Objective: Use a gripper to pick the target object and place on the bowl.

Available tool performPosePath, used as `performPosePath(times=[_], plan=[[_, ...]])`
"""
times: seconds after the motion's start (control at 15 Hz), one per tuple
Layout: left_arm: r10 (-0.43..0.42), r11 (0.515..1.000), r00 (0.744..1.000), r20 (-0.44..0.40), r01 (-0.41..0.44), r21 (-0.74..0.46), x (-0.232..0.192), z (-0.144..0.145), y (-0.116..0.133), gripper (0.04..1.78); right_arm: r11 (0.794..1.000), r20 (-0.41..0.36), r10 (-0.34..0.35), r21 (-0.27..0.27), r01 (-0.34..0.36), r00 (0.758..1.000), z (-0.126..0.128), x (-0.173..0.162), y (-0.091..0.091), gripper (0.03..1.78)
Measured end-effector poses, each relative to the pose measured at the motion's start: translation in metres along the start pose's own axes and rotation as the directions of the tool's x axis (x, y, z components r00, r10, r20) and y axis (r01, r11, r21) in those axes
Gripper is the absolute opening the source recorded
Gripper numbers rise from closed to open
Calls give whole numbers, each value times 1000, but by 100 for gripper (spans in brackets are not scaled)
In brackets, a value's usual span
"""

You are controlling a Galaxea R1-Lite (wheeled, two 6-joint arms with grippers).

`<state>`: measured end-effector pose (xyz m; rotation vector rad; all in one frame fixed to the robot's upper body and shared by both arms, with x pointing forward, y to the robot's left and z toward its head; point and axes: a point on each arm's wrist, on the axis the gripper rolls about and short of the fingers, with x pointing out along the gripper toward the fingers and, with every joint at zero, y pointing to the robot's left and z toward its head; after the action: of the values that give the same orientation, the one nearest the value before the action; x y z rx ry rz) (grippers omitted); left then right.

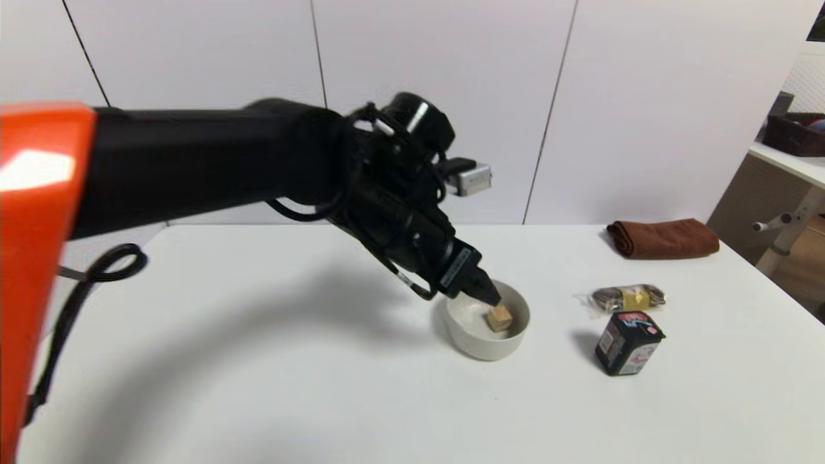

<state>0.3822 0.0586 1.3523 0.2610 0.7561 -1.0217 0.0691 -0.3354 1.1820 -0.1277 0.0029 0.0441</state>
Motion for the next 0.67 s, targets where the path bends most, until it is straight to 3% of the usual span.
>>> performPosePath(times=[0.13,0.33,0.67], plan=[[105,994,993,57,-105,2,-45,4,-2,153,1000,0,0,0,0,1000,0,0,0,177],[272,962,958,90,-269,-39,-105,-11,1,159,1000,0,0,0,0,1000,0,0,0,177],[464,878,885,45,-453,-155,-196,-98,-9,164,1000,-1,0,0,0,1000,0,0,0,177]])
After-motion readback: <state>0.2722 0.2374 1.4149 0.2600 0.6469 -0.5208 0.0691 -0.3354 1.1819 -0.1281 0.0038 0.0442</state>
